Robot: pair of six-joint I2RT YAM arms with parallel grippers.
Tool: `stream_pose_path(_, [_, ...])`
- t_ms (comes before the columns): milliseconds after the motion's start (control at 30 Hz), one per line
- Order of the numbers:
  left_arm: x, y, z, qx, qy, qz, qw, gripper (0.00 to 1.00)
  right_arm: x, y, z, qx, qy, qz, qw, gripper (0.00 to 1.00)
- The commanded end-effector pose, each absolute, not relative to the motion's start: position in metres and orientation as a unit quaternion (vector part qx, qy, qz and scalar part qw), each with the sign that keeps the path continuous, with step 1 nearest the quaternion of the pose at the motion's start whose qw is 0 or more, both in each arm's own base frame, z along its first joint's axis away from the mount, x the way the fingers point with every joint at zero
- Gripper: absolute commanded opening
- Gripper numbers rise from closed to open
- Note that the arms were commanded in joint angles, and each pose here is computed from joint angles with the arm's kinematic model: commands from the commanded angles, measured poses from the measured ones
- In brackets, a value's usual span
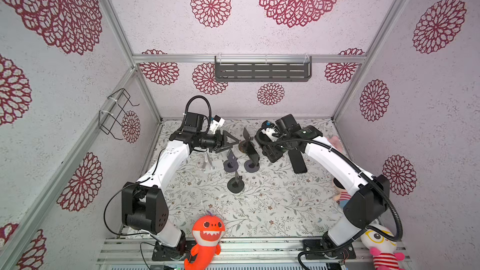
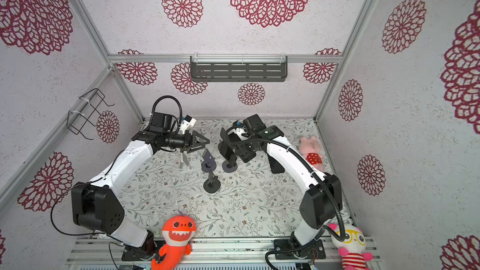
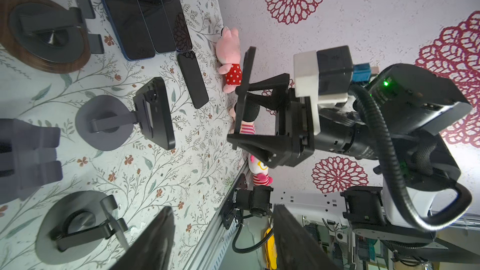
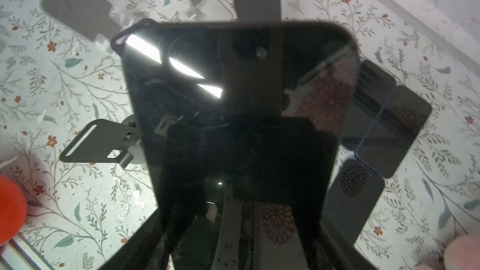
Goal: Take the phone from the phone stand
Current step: 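Open the left gripper and withdraw while the right gripper carries the phone away, then lower the held phone flat beside the placed phones with the right gripper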
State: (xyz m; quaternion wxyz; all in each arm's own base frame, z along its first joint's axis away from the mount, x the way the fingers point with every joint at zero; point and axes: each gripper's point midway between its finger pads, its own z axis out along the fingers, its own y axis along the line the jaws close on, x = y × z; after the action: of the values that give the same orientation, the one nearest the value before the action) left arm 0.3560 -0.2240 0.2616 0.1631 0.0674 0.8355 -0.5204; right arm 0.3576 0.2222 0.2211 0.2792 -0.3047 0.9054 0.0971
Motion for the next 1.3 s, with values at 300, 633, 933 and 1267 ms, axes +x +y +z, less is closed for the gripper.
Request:
stream_pose_path(300, [0.376, -0.191, 0.265, 0.041, 0.844, -0.474, 0.247, 0.63, 0.38, 0.126, 0.202, -0.066, 0.956, 0.054, 0.28, 0.0])
stream_pose_path(633, [0.386, -0.183, 0.247, 0.022, 0.855, -0.455, 0.248, 0.62, 0.384, 0.117, 0.139, -0.041, 0.973, 0.013, 0.225, 0.0])
stream_pose_path(933, [0.388, -0.176, 0.249, 0.022, 0.858, -0.441, 0.264, 0.62, 0.386, 0.133, 0.071, -0.06, 0.991, 0.022, 0.116, 0.0])
stream_pose_path(1267, [0.391, -0.172, 0.246, 0.014, 0.859, -0.439, 0.262, 0.62, 0.391, 0.129, 0.047, -0.049, 0.994, 0.005, 0.102, 0.0])
